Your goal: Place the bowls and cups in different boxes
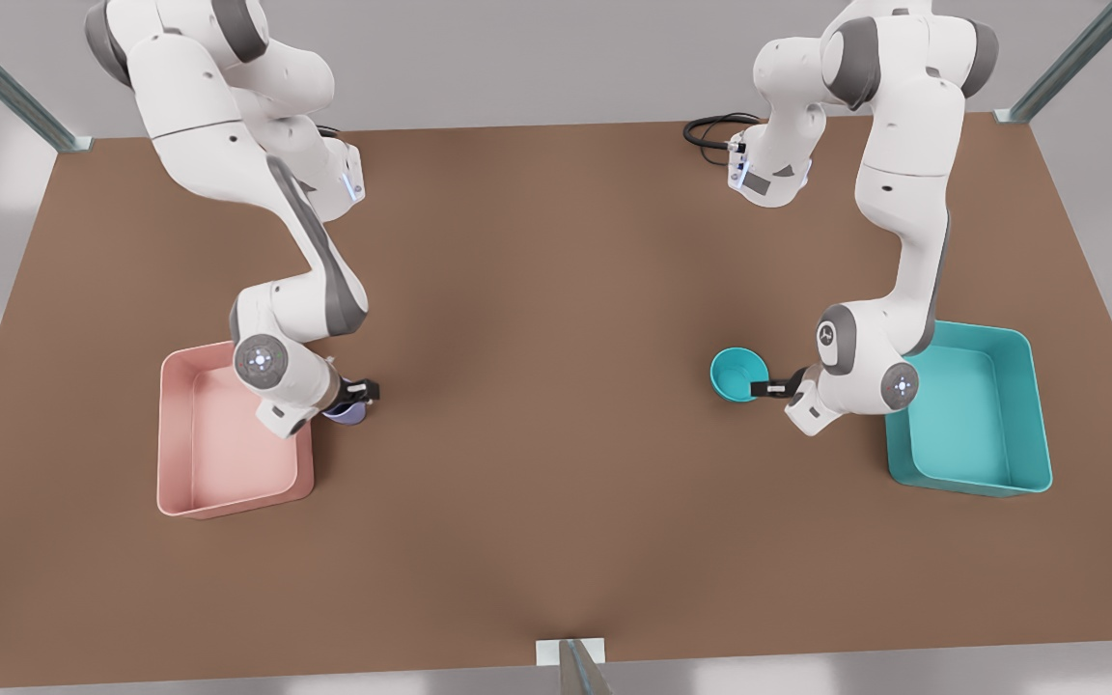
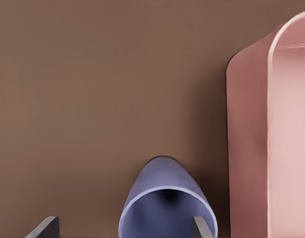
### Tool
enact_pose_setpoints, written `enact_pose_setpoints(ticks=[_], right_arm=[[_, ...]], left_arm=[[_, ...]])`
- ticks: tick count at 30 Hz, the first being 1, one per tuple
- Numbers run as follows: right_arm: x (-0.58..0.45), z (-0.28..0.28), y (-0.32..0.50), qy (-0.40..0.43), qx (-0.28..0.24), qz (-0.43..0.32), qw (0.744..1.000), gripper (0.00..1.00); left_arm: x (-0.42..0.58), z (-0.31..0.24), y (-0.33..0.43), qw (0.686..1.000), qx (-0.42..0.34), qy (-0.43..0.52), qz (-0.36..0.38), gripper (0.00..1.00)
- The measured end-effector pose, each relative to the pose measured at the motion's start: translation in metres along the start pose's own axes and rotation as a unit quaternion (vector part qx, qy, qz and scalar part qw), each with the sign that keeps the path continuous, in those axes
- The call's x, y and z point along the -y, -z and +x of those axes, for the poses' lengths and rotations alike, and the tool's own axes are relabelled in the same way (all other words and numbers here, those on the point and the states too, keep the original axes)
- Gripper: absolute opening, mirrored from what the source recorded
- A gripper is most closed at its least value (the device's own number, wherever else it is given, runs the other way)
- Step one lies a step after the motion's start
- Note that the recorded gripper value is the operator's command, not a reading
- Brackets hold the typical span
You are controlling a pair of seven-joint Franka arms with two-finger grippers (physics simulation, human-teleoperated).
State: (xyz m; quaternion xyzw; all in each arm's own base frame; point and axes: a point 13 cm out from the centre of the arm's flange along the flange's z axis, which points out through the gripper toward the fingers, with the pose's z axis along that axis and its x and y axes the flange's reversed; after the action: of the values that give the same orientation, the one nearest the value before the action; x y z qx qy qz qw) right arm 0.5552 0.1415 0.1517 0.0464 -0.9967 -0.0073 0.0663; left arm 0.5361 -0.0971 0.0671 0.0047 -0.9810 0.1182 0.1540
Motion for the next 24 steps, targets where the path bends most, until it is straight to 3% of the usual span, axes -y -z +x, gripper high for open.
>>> enact_pose_setpoints(ticks=[5, 6, 7, 12, 18, 19, 21, 24], right_arm=[[0.0, 0.002, -0.02, -0.002, 0.0, -0.001, 1.0, 1.0], [0.0, 0.002, -0.023, -0.002, -0.001, -0.001, 1.0, 1.0], [0.0, 0.002, -0.026, -0.002, -0.001, -0.001, 1.0, 1.0], [0.002, 0.008, -0.043, -0.004, -0.009, 0.0, 1.0, 1.0], [0.003, 0.015, -0.057, -0.005, -0.007, 0.0, 1.0, 1.0], [0.003, 0.015, -0.057, -0.005, -0.006, 0.0, 1.0, 0.95], [0.002, 0.013, -0.057, -0.004, -0.002, -0.001, 1.0, 0.73], [0.002, 0.011, -0.058, -0.004, 0.0, -0.001, 1.0, 0.55]], left_arm=[[0.01, 0.006, 0.002, 1.0, -0.01, -0.021, 0.011, 0.87], [0.011, 0.008, 0.002, 1.0, -0.013, -0.024, 0.013, 0.74], [0.012, 0.009, 0.002, 0.999, -0.015, -0.028, 0.015, 0.53], [0.016, 0.01, 0.0, 0.999, -0.019, -0.035, 0.027, 0.24], [0.019, -0.005, 0.029, 0.998, 0.001, -0.043, 0.037, 0.21], [0.01, -0.013, 0.054, 0.998, 0.016, -0.039, 0.036, 0.21], [-0.034, -0.028, 0.129, 0.998, 0.059, -0.023, 0.021, 0.21], [-0.125, -0.034, 0.219, 0.994, 0.109, 0.018, 0.001, 0.21]])
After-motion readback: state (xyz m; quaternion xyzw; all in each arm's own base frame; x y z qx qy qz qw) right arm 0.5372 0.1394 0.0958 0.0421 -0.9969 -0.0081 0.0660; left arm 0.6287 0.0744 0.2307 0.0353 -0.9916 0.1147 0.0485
